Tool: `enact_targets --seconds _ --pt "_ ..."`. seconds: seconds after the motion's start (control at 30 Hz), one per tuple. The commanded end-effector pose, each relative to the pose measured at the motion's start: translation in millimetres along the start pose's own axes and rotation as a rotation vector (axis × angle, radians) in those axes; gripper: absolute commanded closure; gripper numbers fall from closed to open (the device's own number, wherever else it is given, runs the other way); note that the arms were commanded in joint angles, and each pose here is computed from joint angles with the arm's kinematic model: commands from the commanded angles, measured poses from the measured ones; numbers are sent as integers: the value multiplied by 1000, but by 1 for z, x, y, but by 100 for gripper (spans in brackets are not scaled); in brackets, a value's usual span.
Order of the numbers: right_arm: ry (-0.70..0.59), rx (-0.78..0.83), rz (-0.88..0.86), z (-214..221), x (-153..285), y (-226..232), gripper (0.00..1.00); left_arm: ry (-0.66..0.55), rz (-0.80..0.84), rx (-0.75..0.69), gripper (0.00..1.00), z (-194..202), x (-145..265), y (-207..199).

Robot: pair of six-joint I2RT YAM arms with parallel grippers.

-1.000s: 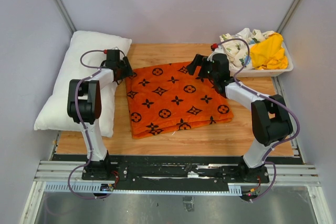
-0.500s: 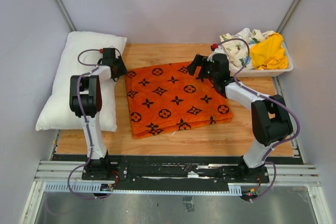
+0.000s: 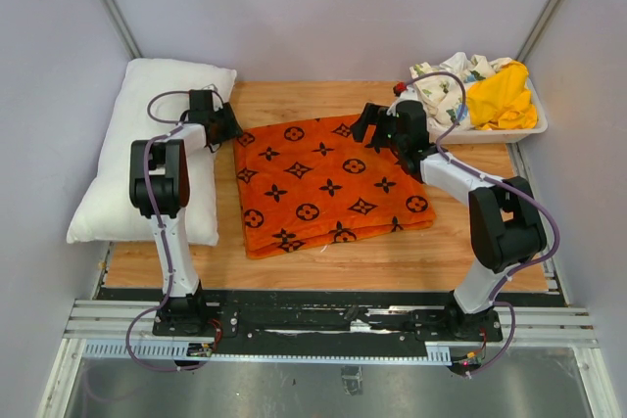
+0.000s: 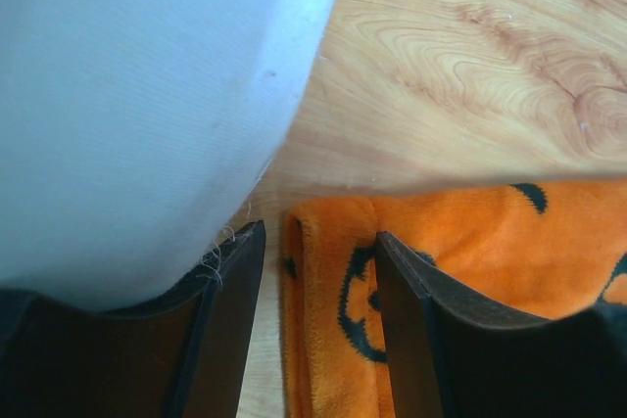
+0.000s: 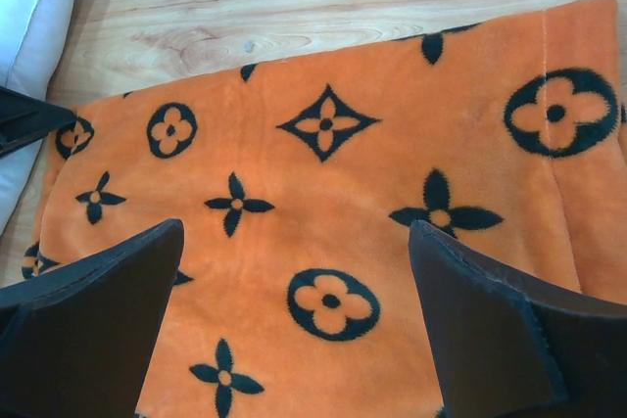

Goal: Remove the pillowcase from the pillow
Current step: Fold the pillowcase at the center of the board.

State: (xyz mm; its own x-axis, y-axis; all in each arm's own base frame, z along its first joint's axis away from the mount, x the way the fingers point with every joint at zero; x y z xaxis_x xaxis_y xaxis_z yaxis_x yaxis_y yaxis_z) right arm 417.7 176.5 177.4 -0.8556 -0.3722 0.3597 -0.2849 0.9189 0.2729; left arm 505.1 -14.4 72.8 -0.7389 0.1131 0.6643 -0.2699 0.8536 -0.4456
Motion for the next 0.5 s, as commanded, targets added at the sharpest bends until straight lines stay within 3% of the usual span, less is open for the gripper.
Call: enact_targets --seconds 0.0,0.2,0.27,0.4,0.47 --pt "-38 16 31 -17 -3 -7 2 138 -22 18 47 35 -6 23" --pt "-63 24 79 -31 -11 -21 2 163 -32 21 63 36 -11 24" --pt "-15 76 125 -31 -19 -28 1 158 -56 23 70 34 -11 26" --pt "144 246 221 -41 -43 -39 2 119 -82 15 97 21 -4 23" --pt "208 304 263 -41 -59 -48 2 99 -94 12 100 12 -1 23"
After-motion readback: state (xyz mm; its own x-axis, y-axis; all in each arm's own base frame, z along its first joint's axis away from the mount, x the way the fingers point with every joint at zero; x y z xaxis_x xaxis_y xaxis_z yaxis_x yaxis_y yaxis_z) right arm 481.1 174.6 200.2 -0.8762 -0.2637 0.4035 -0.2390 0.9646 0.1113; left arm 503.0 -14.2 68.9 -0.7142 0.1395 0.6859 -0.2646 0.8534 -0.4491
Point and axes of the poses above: each gripper's point midway between its finger pads, its own x axis back along the fingers, its own y axis along the line the jaws close on, z = x × y, the point moved 6 cm from there along x, back along the fingers, and after that the axes turned 9 degrees about x, right-handed, at the moved point
